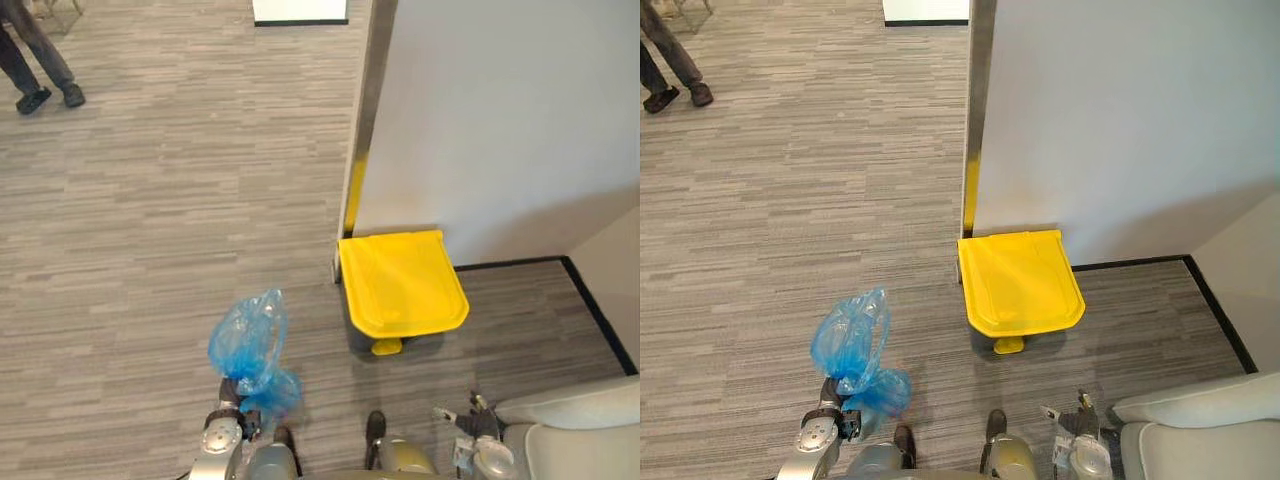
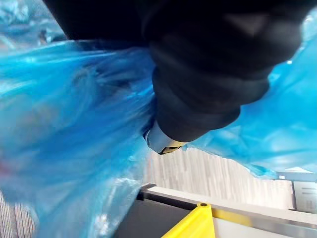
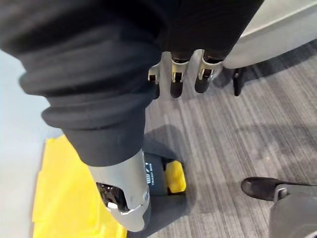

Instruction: Gather rubbish on tea table into small bin, then transfer packed bag to large trash can.

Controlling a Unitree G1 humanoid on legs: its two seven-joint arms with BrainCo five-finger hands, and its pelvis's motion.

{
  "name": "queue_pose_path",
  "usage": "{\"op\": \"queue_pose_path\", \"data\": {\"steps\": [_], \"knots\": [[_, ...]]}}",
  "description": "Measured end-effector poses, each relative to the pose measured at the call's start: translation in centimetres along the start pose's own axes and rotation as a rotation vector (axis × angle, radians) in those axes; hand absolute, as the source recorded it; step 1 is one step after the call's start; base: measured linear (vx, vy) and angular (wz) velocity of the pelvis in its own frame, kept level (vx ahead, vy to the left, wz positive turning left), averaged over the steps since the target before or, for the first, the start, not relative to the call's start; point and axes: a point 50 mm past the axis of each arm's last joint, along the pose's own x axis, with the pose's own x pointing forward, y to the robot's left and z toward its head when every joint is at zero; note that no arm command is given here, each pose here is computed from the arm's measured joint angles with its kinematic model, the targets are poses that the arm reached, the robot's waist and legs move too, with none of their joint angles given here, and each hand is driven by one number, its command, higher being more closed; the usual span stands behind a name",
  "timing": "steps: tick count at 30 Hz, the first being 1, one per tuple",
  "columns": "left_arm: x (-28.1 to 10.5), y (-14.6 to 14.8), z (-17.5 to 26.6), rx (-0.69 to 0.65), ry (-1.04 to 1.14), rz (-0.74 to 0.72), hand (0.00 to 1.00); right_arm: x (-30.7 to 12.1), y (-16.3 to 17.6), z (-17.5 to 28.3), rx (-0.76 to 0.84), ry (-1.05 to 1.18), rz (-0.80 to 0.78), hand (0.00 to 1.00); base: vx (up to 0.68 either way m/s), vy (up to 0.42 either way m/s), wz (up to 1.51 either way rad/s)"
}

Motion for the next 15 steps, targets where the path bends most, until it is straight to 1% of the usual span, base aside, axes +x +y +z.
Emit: {"op": "queue_pose_path", "data": {"steps": [7,11,12,15], "knots": [[0.1,0.9,0.0,0.007,-0.001,0.024,1.0,0.3,0.3,0.7,0.006,-0.017,0.005,0.0,0.04,0.047,-0.25],[-0.2,0.9,-0.3,0.01,0.008,0.004,1.0,0.3,0.3,1.2,0.01,-0.039,0.005,0.0,0.03,0.043,-0.21],[-0.1,0.7,0.1,0.008,-0.006,0.0,1.0,0.5,0.4,1.8,0.019,-0.06,0.007,0.0,0.01,0.027,-0.04],[0.4,0.4,1.4,0.012,-0.051,-0.012,1.0,0.3,0.5,1.8,0.027,-0.064,0.007,0.0,0.05,-0.003,-0.01]]}}
